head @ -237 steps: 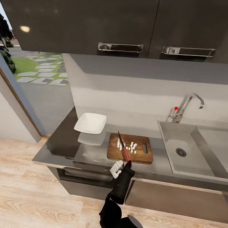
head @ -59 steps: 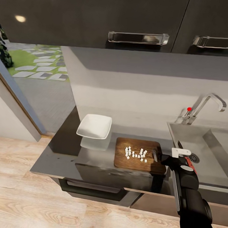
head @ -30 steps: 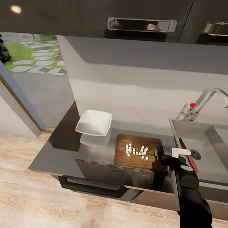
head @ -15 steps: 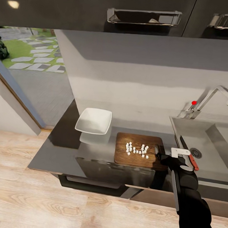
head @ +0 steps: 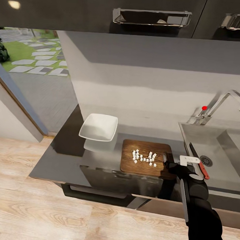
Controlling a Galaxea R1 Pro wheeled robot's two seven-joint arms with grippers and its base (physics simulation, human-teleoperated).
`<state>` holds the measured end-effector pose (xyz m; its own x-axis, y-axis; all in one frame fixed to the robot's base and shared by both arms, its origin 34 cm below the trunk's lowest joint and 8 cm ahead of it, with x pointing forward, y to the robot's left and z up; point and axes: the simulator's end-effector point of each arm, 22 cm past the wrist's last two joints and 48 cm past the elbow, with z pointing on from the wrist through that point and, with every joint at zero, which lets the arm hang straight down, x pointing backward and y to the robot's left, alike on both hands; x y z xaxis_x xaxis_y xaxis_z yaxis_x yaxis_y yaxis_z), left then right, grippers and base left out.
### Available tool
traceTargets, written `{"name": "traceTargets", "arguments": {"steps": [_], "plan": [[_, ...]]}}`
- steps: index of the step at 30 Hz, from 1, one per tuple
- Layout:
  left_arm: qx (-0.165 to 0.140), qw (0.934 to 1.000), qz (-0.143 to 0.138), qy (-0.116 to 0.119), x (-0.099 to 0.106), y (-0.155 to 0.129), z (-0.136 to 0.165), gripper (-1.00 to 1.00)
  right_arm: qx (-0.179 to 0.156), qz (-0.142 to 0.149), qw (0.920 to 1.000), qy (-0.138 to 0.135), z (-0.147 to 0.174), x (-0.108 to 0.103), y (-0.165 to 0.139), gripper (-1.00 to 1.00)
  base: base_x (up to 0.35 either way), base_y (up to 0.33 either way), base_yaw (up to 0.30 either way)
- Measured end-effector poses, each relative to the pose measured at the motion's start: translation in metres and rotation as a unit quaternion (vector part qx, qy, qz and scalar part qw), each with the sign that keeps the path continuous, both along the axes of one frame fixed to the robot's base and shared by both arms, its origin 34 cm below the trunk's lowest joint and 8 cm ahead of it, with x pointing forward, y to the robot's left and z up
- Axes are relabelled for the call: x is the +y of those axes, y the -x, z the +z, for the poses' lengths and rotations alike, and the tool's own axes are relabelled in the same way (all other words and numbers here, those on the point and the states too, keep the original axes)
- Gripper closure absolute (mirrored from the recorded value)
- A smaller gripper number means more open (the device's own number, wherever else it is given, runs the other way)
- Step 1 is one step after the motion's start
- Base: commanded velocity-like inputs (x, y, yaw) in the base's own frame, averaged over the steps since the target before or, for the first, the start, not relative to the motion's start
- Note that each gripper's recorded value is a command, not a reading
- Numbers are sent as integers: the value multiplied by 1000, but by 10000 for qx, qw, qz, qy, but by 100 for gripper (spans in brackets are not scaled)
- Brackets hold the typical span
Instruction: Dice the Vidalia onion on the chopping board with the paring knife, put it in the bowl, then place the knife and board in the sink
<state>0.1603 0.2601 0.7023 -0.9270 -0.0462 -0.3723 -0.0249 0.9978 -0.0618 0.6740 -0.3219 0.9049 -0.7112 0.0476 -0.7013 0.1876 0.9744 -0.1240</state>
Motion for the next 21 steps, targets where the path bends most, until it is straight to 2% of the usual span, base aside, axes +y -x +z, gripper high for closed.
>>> {"name": "traceTargets", "arguments": {"steps": [21], "plan": [[-57, 10000, 0, 0, 0, -4, 1, -100, 11, 1, 10000, 72, 4, -2, 1, 100, 0, 0, 0]]}}
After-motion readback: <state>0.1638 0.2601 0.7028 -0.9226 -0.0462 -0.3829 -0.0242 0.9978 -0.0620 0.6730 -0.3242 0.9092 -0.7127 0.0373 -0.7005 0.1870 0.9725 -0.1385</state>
